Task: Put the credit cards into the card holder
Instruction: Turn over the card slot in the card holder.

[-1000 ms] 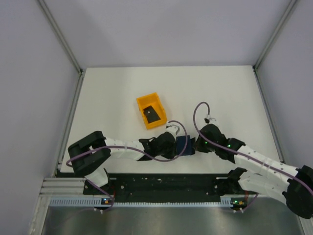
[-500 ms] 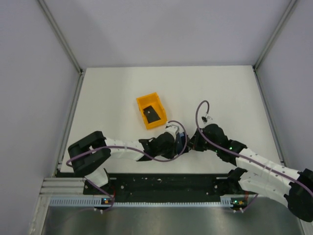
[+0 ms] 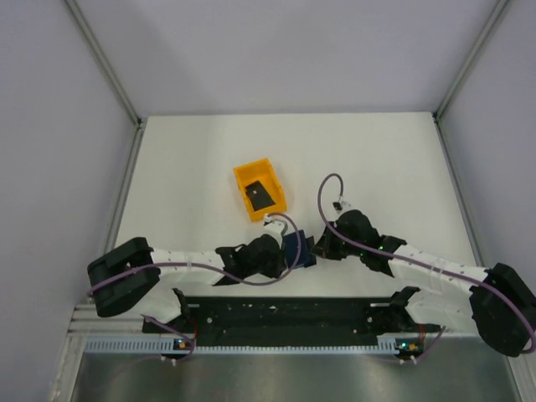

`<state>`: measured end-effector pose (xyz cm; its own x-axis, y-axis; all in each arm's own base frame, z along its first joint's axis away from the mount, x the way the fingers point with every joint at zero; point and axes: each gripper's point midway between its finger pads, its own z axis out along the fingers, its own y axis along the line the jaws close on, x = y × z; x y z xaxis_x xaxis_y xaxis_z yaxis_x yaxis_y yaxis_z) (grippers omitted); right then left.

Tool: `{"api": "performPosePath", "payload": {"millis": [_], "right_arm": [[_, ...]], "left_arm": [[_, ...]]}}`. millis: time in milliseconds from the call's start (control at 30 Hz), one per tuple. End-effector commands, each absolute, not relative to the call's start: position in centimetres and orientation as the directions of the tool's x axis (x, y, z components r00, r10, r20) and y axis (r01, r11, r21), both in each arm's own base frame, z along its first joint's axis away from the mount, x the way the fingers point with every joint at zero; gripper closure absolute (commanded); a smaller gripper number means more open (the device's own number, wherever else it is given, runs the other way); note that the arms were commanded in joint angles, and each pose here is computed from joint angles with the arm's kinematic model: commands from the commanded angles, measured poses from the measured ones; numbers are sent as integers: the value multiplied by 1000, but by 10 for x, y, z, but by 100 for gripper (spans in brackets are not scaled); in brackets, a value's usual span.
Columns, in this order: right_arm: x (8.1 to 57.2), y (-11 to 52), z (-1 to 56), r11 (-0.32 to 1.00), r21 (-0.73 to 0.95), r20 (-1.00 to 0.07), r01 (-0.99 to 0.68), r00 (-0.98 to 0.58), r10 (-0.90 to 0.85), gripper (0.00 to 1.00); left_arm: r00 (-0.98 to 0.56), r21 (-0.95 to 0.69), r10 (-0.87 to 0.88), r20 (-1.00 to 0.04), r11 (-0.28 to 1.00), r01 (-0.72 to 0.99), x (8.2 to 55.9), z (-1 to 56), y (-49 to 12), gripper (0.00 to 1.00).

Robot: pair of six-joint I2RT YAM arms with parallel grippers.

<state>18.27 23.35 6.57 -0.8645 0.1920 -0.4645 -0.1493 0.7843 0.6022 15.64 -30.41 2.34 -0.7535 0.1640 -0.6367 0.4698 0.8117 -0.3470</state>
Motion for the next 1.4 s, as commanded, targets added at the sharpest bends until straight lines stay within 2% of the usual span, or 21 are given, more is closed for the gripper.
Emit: {"api": "performPosePath", "payload": {"millis": [0,333,567,733,967,1033,1200,1367], "right_arm": [[196,253,84,723,656,-502,-216,-840,204,100],[190,290,109,574,757,-495,-313,-848,190,100],[183,308,98,562,763,-474,-320,-868,150,100],[186,316,76,618,730,-461,-293,-878,128,100],[198,295,45,783,586,-476,-206,-870,127,100],[199,293,43,804,558,-483,-204,-868,115,100],[200,293,39,851,484,-500,-205,-862,77,100],[200,291,37,874,444,-511,-198,-857,66,100]], "left_arm": [[-741,-347,122,-660,825,446,160,28,-289,72],[-756,-339,128,-642,837,430,162,17,-289,75],[-770,-351,112,-628,843,409,157,8,-281,79],[-779,-349,96,-619,855,383,151,1,-268,85],[-798,-334,83,-597,879,341,140,-3,-241,94],[-796,-332,66,-602,886,325,140,5,-234,100],[-768,-366,-1,-641,880,304,140,42,-221,100],[-608,-464,-151,-779,791,399,160,129,-232,100]]}}
